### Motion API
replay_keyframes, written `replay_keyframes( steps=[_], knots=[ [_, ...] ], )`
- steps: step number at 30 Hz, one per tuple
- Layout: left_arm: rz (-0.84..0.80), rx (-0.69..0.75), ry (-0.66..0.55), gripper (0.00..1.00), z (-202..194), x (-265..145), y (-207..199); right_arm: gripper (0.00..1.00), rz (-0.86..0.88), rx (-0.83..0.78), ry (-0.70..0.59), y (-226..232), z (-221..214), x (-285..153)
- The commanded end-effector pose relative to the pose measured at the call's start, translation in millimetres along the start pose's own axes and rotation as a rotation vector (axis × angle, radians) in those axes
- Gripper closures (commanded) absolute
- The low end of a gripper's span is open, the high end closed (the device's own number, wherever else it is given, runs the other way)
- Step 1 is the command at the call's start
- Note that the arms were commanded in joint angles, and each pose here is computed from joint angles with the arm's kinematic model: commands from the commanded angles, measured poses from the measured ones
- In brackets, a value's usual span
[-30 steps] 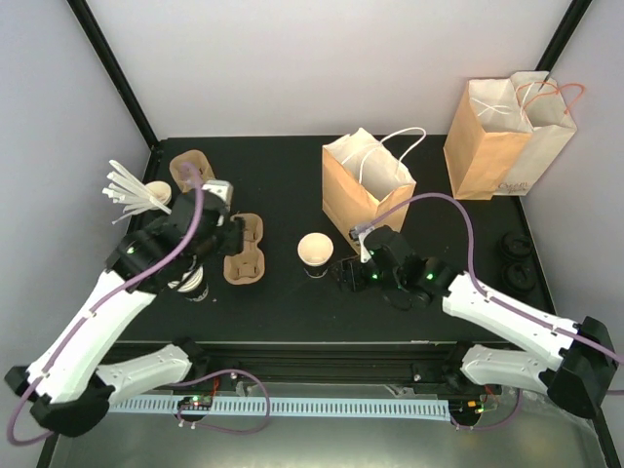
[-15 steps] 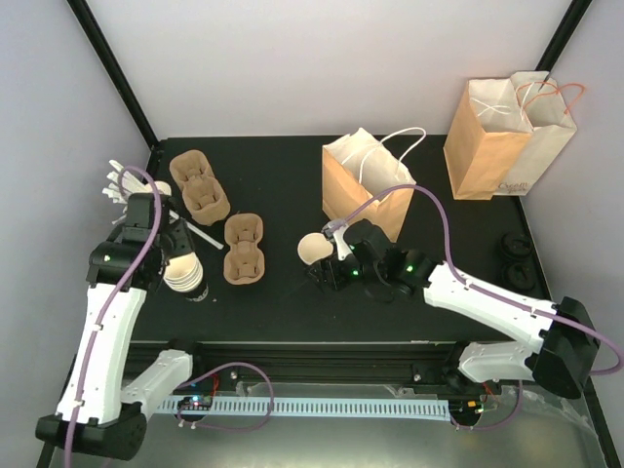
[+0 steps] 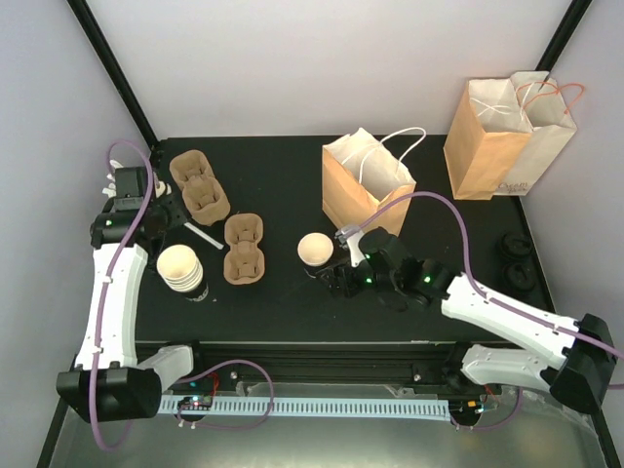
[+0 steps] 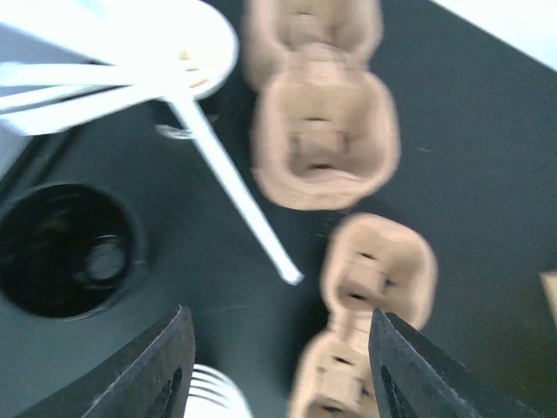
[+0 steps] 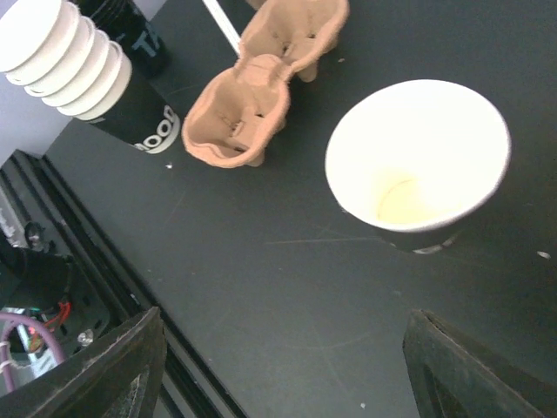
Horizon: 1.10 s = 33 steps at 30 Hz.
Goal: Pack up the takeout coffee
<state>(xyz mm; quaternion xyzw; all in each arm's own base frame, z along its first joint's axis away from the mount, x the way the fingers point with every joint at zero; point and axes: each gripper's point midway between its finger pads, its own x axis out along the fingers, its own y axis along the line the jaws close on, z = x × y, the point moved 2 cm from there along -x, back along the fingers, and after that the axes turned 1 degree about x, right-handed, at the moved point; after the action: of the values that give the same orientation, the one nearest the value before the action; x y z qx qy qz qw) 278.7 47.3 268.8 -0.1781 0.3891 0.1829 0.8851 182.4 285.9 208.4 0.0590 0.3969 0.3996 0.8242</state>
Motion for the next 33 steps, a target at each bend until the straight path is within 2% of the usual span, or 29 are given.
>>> replay_keyframes(
  steps=[1, 3, 4, 7, 11, 17, 21, 24, 29, 33],
  knots=[
    [-0.45, 0.097, 0.006, 0.42, 3, -26, -68, 0.23, -0.143, 0.023, -0.052, -23, 0, -18],
    [-0.653, 0.136, 0.065, 0.42, -17, -33, -96, 0.25, -0.259, 0.063, -0.07, -43, 1, -28],
    [-0.694, 0.152, 0.089, 0.42, -27, -34, -105, 0.28, -0.324, 0.093, -0.075, -54, 0, -36],
    [-0.737, 0.253, 0.146, 0.4, -58, -38, -129, 0.33, -0.483, 0.204, -0.09, -87, -6, -60],
    [-0.831, 0.325, 0.186, 0.35, -93, -41, -157, 0.33, -0.605, 0.373, -0.089, -133, -32, -88],
    [-0.932, 0.365, 0.218, 0.33, -124, -35, -186, 0.19, -0.812, 0.635, -0.151, -195, -53, -137],
    [-0.983, 0.409, 0.258, 0.33, -137, -34, -202, 0.05, -0.932, 0.853, -0.195, -241, -60, -164],
    [-1.026, 0.433, 0.277, 0.33, -140, -40, -211, 0.0, -0.987, 1.034, -0.165, -279, -79, -182],
    [-1.103, 0.478, 0.317, 0.33, -153, -55, -222, 0.0, -1.15, 1.297, -0.087, -314, -121, -217],
    [-1.11, 0.494, 0.348, 0.33, -162, -55, -221, 0.0, -1.172, 1.38, -0.137, -326, -133, -227]
  ],
)
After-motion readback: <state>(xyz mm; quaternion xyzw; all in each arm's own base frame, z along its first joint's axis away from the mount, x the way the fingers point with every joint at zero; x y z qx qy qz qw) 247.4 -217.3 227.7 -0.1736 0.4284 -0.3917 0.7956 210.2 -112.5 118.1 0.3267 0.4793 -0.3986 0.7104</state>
